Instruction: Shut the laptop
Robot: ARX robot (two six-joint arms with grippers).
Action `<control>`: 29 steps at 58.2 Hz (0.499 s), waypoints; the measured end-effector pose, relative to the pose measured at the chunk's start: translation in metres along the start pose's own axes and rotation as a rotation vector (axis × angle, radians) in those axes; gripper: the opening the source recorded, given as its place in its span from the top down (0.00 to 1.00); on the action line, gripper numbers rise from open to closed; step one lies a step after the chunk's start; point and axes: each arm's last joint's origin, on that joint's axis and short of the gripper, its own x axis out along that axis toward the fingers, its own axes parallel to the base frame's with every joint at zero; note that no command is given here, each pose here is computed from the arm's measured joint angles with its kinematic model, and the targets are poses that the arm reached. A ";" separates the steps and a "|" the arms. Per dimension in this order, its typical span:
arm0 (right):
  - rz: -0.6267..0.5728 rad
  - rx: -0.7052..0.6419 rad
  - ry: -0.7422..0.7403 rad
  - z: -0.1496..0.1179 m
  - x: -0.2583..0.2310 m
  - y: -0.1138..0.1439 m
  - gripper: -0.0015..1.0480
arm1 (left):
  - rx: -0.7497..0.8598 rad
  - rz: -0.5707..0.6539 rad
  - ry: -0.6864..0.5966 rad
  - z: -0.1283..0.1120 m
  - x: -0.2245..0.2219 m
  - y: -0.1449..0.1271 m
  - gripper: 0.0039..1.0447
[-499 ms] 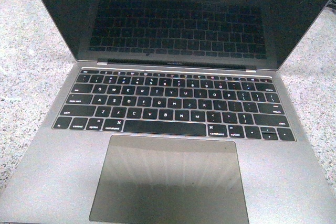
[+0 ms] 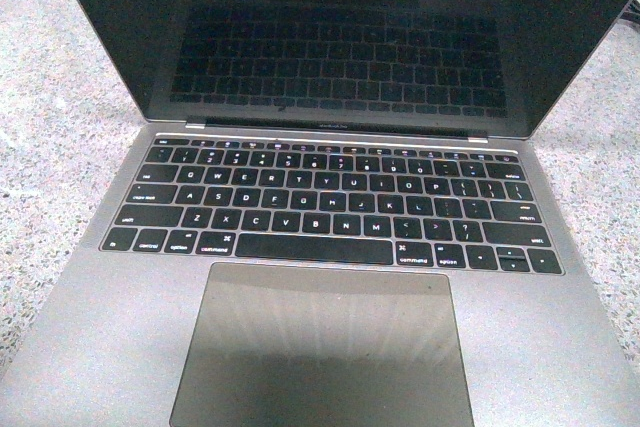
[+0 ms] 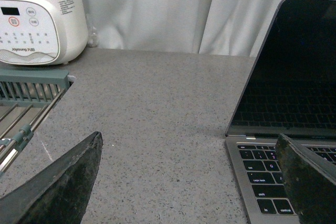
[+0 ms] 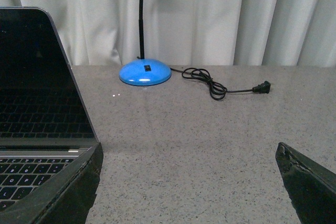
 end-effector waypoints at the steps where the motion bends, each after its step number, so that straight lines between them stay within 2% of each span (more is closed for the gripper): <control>1: 0.000 0.000 0.000 0.000 0.000 0.000 0.09 | 0.000 0.000 0.000 0.000 0.000 0.000 0.06; 29: 0.000 0.000 0.000 0.000 0.000 0.000 0.09 | 0.000 0.000 0.000 0.000 0.000 0.000 0.06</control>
